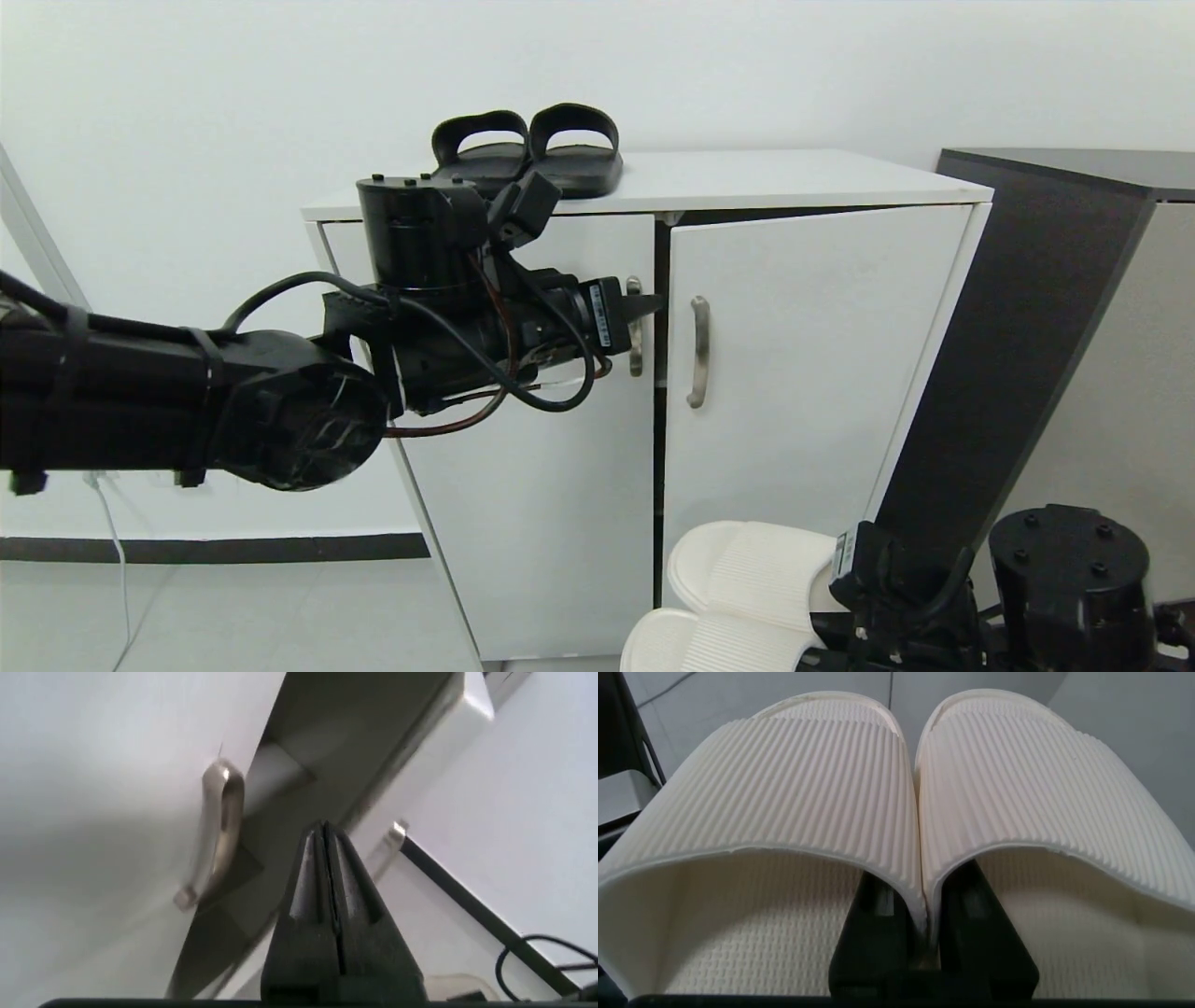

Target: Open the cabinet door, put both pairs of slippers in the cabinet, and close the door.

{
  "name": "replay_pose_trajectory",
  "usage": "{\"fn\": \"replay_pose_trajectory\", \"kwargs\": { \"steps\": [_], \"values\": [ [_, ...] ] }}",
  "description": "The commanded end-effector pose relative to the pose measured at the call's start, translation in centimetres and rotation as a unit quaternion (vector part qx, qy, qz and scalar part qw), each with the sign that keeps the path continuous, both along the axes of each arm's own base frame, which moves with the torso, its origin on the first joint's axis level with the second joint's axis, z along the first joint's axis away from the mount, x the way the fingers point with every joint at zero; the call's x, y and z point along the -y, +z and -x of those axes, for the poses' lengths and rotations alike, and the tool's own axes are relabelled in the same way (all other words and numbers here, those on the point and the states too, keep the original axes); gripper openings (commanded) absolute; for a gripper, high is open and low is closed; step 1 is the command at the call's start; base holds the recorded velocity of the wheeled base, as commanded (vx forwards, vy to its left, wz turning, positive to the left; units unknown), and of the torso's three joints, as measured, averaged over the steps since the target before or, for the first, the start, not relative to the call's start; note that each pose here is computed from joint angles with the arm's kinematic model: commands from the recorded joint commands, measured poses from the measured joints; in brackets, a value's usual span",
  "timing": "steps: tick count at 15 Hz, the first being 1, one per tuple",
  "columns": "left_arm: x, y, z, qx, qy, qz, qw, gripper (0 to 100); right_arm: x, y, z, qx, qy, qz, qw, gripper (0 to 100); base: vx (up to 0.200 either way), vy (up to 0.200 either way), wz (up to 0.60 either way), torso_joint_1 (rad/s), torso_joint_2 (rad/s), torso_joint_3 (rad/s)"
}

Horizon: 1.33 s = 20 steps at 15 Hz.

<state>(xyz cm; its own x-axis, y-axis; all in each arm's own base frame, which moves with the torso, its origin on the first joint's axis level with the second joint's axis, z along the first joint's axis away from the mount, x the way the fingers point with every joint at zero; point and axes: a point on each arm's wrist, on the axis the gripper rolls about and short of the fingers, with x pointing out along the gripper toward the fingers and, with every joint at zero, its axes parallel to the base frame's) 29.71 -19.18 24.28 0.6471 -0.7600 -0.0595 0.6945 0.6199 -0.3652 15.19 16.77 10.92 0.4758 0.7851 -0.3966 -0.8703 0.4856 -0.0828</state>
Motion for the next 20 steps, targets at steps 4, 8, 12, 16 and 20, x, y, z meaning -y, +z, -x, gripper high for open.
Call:
{"fn": "replay_pose_trajectory", "kwargs": {
  "steps": [4,8,12,16,20],
  "values": [
    [1.4,-0.6,-2.2,0.001,0.0,0.001,1.0,0,0.0,-0.2,0.1,-0.003,0.003,0.003,1.0,0,0.0,0.0,0.0,0.0,0.0,0.0],
    [1.7,-0.6,-2.6,0.002,-0.002,0.003,1.0,0,-0.2,-0.2,0.2,-0.003,0.007,0.003,1.0,0,0.0,0.0,0.0,0.0,0.0,0.0],
    [3.2,-0.6,-1.9,-0.013,-0.016,0.019,0.9996,0,-0.3,-0.3,0.3,-0.005,0.009,0.005,1.0,0,-0.15,0.0,0.0,0.003,0.0,0.001],
    [6.0,-1.3,1.2,-0.015,-0.052,0.009,0.9985,0,-0.3,-0.4,0.3,-0.007,0.01,0.007,1.0,0,-0.2,0.0,0.0,-0.001,0.0,0.0],
    [5.9,-0.7,1.8,0.005,-0.054,0.028,0.9981,0,-0.5,-0.4,0.5,-0.005,0.016,0.006,1.0,0,-0.15,0.0,0.0,0.002,0.0,0.002]
  ]
}}
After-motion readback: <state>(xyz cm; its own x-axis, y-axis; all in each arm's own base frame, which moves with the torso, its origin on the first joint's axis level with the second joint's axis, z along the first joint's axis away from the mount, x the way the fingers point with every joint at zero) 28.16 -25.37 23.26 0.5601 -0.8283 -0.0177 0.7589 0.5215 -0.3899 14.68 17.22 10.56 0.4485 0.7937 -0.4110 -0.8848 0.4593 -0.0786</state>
